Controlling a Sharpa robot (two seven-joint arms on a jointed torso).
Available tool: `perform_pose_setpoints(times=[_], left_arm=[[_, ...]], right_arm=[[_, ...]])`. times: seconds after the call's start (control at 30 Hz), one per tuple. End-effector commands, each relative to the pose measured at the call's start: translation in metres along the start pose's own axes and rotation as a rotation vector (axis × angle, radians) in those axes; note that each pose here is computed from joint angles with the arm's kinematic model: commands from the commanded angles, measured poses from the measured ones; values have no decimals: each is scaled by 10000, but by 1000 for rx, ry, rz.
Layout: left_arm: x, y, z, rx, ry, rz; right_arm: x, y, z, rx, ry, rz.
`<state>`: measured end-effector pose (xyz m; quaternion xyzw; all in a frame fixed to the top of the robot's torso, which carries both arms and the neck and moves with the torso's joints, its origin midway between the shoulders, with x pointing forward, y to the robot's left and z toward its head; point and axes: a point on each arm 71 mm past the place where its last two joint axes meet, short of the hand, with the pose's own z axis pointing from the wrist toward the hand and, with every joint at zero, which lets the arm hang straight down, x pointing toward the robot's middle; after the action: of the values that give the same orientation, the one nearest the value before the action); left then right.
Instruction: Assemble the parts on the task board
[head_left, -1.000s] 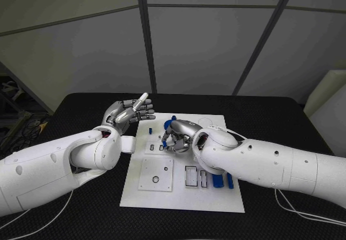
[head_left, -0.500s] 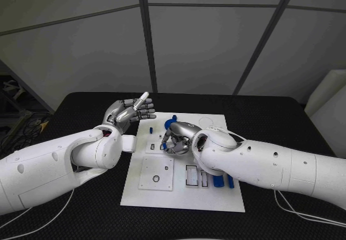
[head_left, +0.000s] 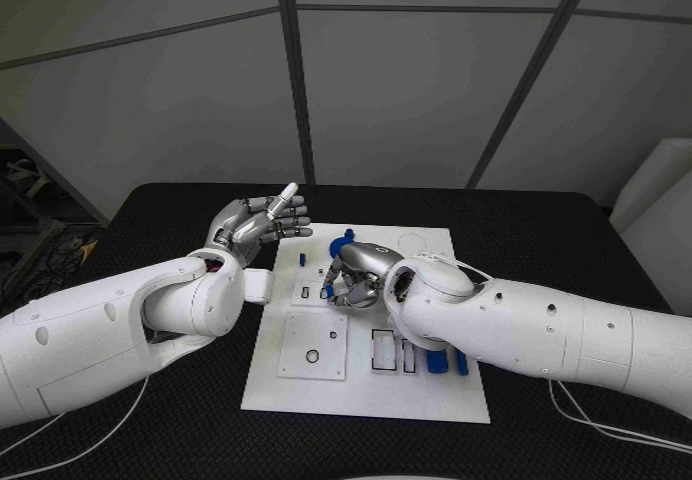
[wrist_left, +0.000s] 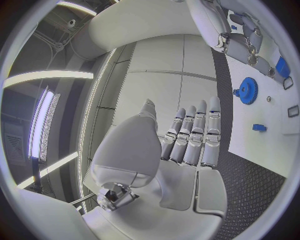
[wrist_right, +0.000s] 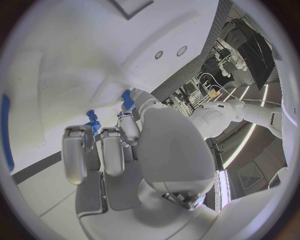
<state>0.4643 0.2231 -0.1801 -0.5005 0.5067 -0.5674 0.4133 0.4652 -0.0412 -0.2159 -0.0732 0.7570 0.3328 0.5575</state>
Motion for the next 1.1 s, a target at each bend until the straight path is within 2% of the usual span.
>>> perform_pose_setpoints(times=[0.03,1.1], left_arm=[[15,-18,4,12,14,0],[18,-14,7,9,16,-1]], right_arm=[[23,-18,-5,11,14,-21],[31,-53,-28,42,6,-57]])
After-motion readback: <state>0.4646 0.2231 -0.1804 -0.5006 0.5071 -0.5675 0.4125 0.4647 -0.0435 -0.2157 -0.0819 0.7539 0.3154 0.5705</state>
